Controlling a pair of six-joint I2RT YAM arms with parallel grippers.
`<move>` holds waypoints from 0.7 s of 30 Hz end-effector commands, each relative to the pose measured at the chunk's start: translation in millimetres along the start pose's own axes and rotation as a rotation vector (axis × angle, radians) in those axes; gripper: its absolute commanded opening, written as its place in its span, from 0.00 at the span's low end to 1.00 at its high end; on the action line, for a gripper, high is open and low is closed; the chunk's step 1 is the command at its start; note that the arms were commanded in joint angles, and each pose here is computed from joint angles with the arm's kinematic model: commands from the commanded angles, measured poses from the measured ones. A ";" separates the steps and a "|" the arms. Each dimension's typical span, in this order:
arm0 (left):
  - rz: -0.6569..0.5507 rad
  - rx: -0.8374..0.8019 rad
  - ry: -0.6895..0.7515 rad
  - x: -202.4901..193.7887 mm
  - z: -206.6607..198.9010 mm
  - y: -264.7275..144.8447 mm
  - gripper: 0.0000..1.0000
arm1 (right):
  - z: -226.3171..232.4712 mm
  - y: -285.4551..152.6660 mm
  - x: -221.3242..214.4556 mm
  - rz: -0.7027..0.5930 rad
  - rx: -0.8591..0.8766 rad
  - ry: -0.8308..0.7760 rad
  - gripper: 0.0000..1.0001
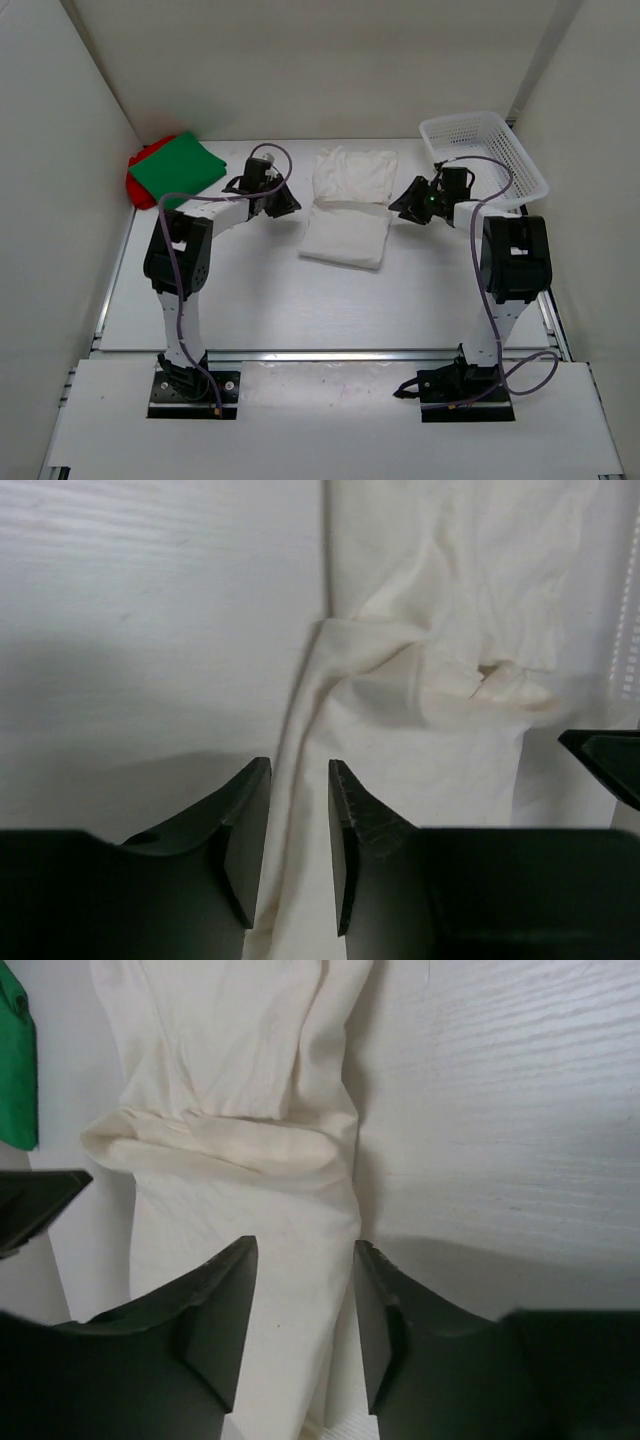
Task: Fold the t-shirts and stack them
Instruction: Fold the folded rectangular tshirt in 1/3 of the way
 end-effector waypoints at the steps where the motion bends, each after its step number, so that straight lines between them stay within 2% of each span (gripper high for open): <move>1: -0.175 -0.058 0.011 27.9 -17.6 -46.5 0.38 | 40.0 -17.3 19.7 -0.082 0.075 -0.115 0.44; 3: -0.195 -0.105 0.043 19.1 -33.7 -64.5 0.36 | 46.5 -26.7 11.8 -0.132 0.038 -0.144 0.43; 4: -0.146 -0.102 0.062 -2.1 -35.5 -61.7 0.36 | 50.3 -31.6 -0.9 -0.140 0.044 -0.152 0.41; 6: -0.135 -0.155 0.087 -26.2 -46.5 -66.1 0.35 | 49.1 -31.8 -27.9 -0.109 0.049 -0.150 0.13; 7: -0.111 -0.163 0.077 -44.3 -42.9 -60.9 0.34 | 51.2 -31.4 -45.2 -0.080 0.071 -0.165 0.04; 8: -0.087 -0.168 0.072 -59.2 -40.5 -56.9 0.34 | 44.9 -29.4 -64.5 -0.028 0.075 -0.153 0.01; 10: -0.012 -0.143 0.056 -84.3 -29.7 -44.0 0.32 | 43.4 -24.4 -87.4 0.031 0.094 -0.171 0.00; 13: 0.059 -0.120 0.031 -109.8 -12.6 -34.5 0.30 | 31.2 -15.7 -120.0 0.106 0.033 -0.207 0.00; 19: 0.107 -0.055 -0.046 -156.0 21.8 -46.1 0.28 | -5.6 -20.3 -141.6 0.111 -0.059 -0.165 0.00; 21: 0.108 -0.081 -0.057 -167.4 23.2 -56.1 0.27 | -17.9 -25.5 -152.6 0.144 -0.081 -0.161 0.00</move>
Point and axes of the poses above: each gripper's point midway between its finger pads, its own y axis out along the fingers, its own z axis along the line the jaws close on, x = y × z, the point moved 9 cm from there along -y, back along the fingers, and after that the axes turned 9 degrees about y, right-handed, at the moved point
